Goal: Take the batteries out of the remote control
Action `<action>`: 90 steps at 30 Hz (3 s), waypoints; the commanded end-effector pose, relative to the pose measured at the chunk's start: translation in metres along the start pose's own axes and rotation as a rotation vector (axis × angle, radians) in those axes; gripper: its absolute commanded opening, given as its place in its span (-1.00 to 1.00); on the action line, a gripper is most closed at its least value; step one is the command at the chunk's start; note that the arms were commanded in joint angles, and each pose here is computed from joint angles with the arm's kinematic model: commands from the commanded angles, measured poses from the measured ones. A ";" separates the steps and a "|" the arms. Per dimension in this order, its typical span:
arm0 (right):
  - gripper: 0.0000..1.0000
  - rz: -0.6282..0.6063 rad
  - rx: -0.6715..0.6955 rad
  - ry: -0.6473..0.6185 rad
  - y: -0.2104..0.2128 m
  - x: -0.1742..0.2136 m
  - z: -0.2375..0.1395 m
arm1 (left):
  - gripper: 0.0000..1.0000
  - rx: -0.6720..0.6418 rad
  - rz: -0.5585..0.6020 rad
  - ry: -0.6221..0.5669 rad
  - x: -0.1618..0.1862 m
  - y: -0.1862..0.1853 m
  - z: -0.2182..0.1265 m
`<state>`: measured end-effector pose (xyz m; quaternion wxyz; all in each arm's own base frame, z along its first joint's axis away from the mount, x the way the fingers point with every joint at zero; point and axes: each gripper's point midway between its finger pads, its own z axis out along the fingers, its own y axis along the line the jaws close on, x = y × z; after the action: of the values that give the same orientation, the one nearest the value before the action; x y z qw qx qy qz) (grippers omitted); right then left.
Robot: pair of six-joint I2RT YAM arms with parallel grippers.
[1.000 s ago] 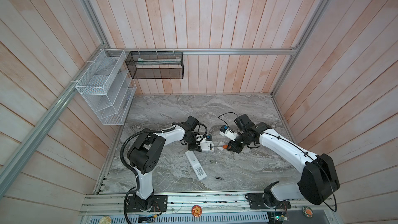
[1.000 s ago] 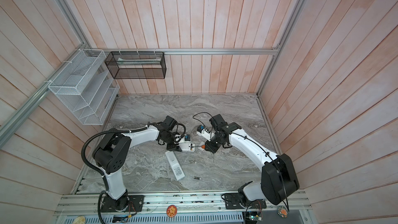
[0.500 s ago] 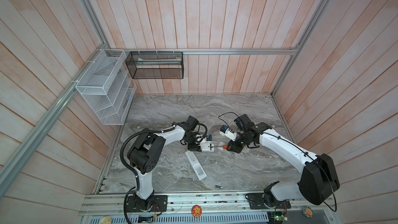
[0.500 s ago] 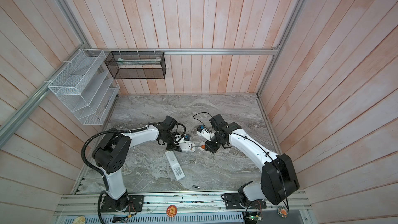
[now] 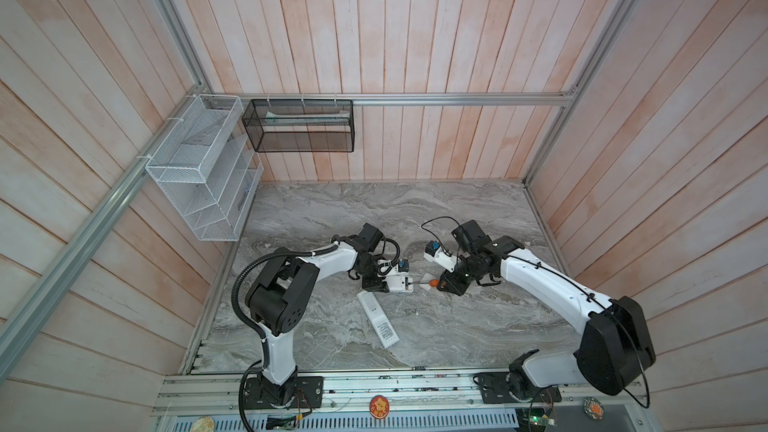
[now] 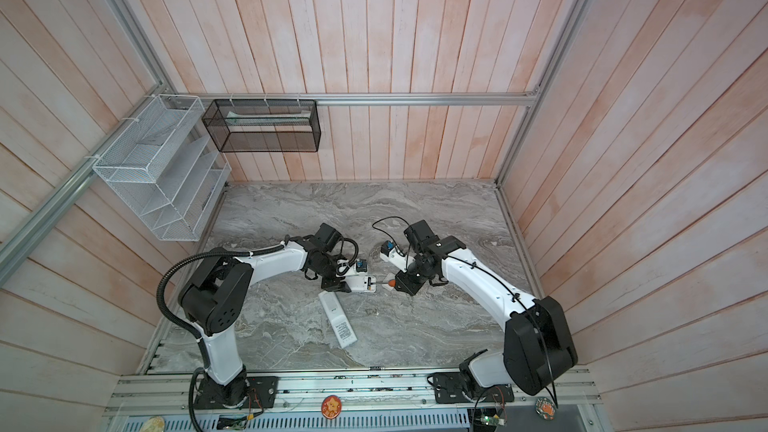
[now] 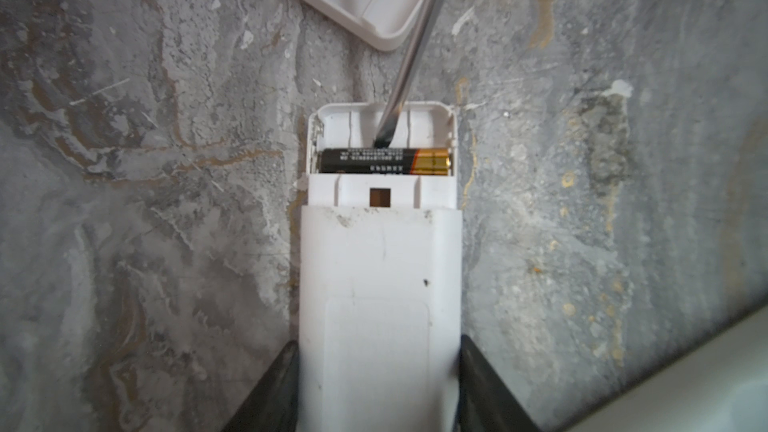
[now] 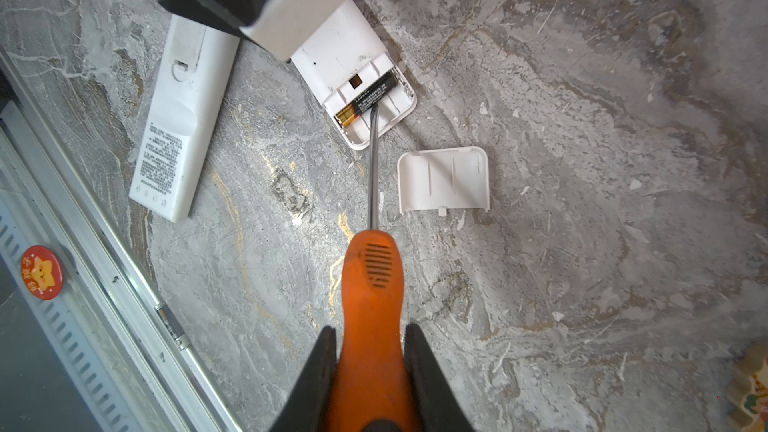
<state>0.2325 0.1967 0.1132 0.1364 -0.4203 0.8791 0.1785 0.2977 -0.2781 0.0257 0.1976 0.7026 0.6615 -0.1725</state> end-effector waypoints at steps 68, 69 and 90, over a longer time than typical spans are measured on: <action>-1.00 -0.035 -0.061 -0.109 0.018 -0.024 -0.024 | -0.52 0.092 -0.057 -0.018 0.007 -0.018 -0.002; -1.00 -0.025 -0.053 -0.082 0.015 -0.020 -0.020 | -0.52 0.072 -0.052 -0.009 0.009 -0.016 -0.002; -1.00 -0.001 -0.032 0.073 0.002 0.006 0.009 | -0.52 -0.011 0.006 0.022 0.010 -0.011 -0.005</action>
<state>0.2355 0.2074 0.1189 0.1316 -0.4278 0.8715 0.2002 0.2876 -0.2703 0.0261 0.1949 0.7013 0.6634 -0.1735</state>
